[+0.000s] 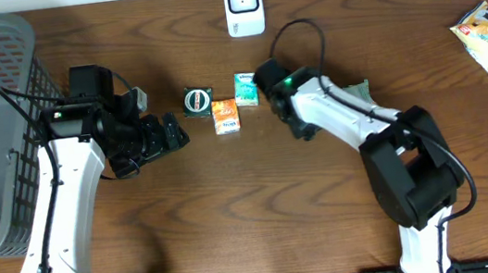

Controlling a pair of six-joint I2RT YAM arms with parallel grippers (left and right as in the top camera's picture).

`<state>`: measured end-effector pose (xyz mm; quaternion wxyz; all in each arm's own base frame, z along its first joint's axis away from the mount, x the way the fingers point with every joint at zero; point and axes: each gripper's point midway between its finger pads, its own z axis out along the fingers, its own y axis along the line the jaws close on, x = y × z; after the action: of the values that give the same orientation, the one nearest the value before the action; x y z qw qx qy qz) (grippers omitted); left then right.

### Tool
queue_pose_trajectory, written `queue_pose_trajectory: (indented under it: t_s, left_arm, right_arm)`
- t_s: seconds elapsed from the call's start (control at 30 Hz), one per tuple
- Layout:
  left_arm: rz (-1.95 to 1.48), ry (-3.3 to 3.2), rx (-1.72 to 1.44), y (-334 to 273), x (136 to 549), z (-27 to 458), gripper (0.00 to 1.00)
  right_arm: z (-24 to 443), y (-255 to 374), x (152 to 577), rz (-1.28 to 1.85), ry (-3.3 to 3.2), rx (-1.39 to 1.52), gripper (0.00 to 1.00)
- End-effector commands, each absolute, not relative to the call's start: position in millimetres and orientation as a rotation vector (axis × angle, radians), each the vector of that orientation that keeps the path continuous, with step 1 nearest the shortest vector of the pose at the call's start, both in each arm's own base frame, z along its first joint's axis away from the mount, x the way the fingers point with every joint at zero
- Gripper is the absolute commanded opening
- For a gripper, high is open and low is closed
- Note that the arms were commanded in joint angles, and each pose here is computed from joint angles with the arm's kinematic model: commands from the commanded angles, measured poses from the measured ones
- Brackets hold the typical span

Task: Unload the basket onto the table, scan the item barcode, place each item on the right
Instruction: 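Carry the pouch right and lower it onto the table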

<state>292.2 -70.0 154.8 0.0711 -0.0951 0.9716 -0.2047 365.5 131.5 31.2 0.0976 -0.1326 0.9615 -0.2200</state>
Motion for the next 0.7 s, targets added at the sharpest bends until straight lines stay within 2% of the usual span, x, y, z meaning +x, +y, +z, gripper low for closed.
queue_pose_trajectory:
  t_s: [0.0,0.2,0.53,0.67]
  left_arm:
    - [-0.623,2.932,-0.266,-71.6,291.3,152.6,0.98]
    - [-0.623,2.932,-0.266,-71.6,291.3,152.6,0.98]
    - [-0.623,2.932,-0.266,-71.6,291.3,152.6,0.98]
    - [-0.623,2.932,-0.266,-71.6,291.3,152.6,0.98]
  right_arm:
    - [46.3,158.1,373.2,-0.512,2.844,-0.402,0.31]
    - [71.0,160.6,387.2,-0.521,2.807,-0.486,0.6]
    - [70.5,101.7,402.3,-0.681,2.806,-0.331,0.68]
    - [66.9,72.8,418.9,-0.584,2.838,-0.192,0.7]
